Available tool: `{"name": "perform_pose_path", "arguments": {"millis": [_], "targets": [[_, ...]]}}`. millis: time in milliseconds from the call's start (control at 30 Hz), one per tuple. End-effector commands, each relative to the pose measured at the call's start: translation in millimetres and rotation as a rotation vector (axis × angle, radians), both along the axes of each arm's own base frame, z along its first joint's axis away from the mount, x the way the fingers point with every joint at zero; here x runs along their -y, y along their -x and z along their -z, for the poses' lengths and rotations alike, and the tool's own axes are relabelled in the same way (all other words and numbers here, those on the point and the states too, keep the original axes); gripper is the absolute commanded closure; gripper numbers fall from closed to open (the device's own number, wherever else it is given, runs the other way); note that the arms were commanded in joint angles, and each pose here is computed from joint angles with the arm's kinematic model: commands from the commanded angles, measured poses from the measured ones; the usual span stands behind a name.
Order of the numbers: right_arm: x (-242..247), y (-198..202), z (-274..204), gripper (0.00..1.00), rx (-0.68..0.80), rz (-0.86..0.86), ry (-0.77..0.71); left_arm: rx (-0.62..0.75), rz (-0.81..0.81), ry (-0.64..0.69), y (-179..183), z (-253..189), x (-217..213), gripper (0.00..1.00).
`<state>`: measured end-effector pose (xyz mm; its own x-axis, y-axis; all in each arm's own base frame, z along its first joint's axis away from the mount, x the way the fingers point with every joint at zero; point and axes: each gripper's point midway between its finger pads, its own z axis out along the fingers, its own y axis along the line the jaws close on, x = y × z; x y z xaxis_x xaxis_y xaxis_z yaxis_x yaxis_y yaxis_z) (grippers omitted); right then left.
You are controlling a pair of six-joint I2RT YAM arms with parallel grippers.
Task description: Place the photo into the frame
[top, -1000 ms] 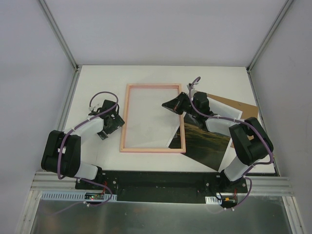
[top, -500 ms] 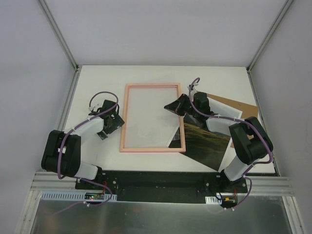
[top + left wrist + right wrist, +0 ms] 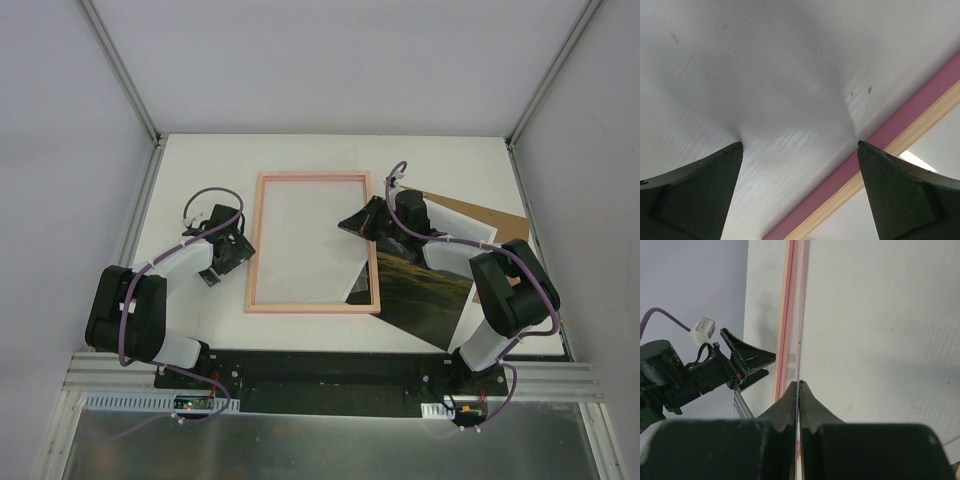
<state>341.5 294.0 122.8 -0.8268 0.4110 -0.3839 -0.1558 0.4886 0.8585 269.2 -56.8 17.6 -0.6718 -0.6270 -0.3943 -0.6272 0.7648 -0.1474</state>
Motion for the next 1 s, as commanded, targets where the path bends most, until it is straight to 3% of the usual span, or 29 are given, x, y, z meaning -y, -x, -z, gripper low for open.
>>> {"name": "perform_pose_path", "arguments": {"millis": [0, 967], "targets": [[-13.8, 8.0, -6.4, 0.99, 0.026, -0.084, 0.006, -0.122, 0.034, 0.038, 27.1, 22.1, 10.6, 0.01], [-10.1, 3.7, 20.4, 0.99, -0.02, -0.062, 0.083, -0.12, 0.056, 0.048, 26.3, 20.2, 13.2, 0.01]]}}
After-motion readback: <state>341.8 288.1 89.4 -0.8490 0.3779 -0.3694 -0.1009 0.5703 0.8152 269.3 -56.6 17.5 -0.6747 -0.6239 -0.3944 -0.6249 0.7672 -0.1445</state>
